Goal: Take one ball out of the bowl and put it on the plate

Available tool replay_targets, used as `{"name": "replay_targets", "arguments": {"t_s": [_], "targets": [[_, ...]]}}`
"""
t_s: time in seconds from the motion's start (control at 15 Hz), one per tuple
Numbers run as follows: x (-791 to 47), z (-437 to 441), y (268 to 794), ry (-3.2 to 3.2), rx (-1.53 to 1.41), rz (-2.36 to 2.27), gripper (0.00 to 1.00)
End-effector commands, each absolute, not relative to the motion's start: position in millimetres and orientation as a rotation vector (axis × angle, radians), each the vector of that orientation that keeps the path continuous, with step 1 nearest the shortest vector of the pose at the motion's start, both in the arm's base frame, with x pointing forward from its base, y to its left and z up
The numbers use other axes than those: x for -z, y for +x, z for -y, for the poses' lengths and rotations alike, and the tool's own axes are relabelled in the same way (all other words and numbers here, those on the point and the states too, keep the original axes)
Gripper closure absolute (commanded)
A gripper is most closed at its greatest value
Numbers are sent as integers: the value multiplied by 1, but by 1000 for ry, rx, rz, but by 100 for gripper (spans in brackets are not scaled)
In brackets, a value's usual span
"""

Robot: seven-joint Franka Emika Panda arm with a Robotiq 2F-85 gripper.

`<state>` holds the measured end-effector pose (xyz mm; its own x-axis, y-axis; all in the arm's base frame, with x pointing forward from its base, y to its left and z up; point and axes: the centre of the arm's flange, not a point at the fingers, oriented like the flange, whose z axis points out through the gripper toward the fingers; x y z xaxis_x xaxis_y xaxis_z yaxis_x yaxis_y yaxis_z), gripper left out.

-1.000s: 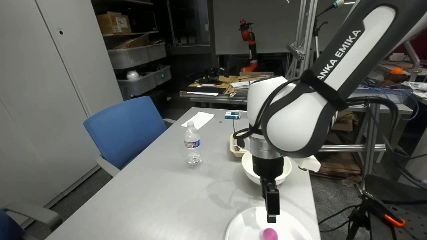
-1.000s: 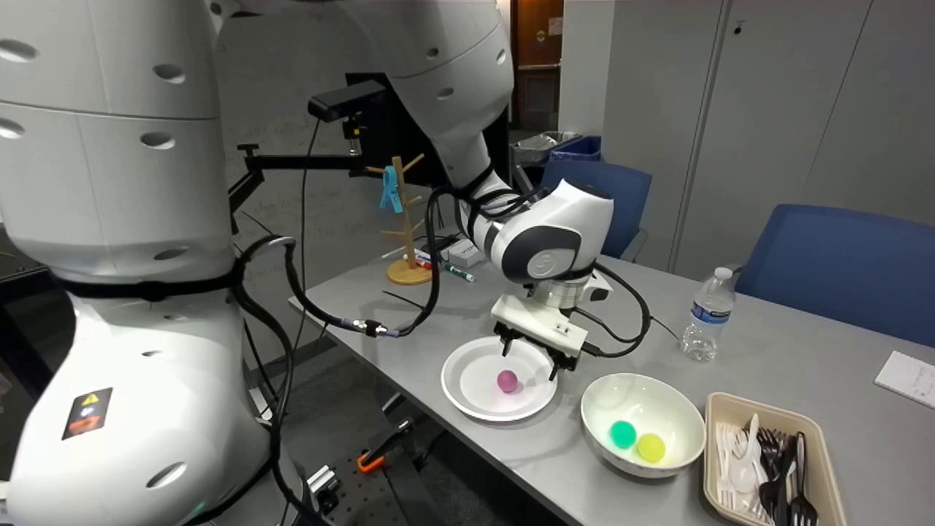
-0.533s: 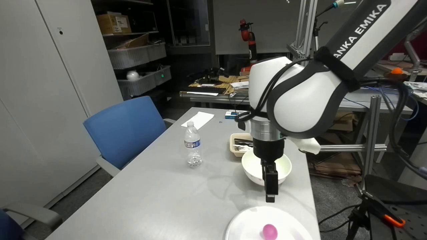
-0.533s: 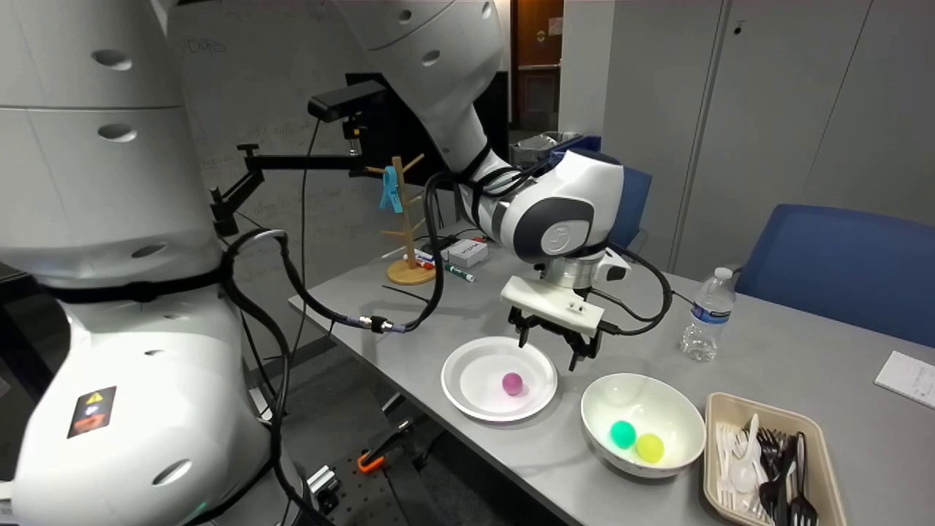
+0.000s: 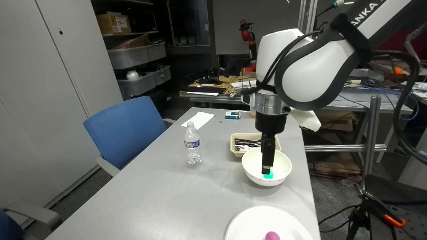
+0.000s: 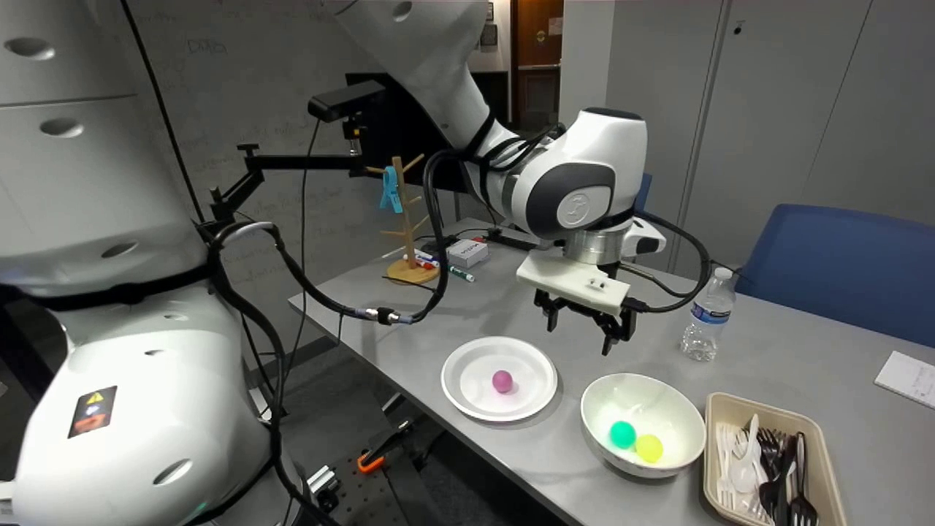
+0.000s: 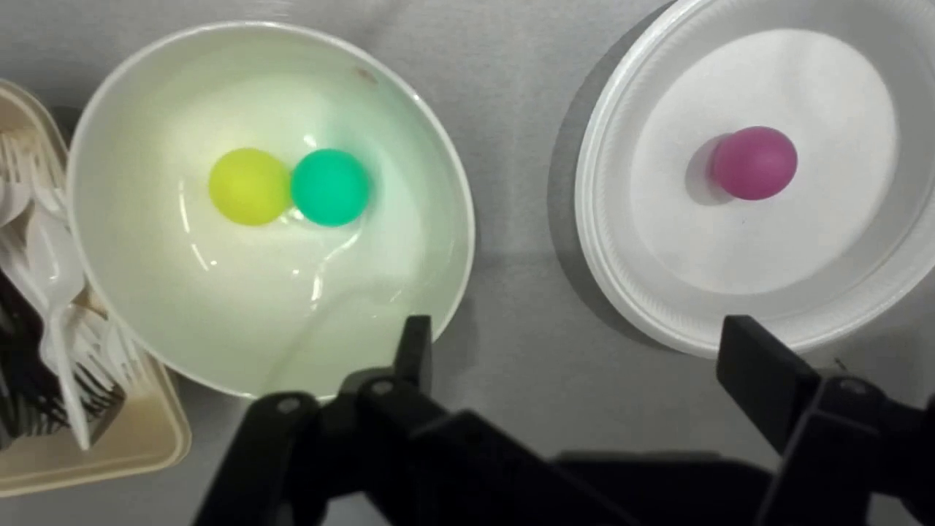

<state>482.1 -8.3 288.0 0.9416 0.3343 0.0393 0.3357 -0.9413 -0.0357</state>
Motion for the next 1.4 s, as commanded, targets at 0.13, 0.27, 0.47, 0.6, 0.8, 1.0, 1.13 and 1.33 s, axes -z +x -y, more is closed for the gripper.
{"name": "replay_targets", "arguments": {"t_s": [0.13, 0.27, 0.47, 0.6, 0.8, 1.0, 1.13, 1.33], "targets": [[-325, 25, 464, -3094, 83, 406, 0], [-329, 34, 463, -3098, 84, 366, 0], [-318, 34, 474, -3083, 102, 387, 0], [-316, 33, 474, -3082, 93, 389, 0], [-315, 32, 474, -3081, 91, 392, 0], [-315, 32, 474, -3081, 91, 393, 0], [-315, 32, 474, -3081, 91, 393, 0], [-315, 32, 474, -3081, 91, 393, 0]]}}
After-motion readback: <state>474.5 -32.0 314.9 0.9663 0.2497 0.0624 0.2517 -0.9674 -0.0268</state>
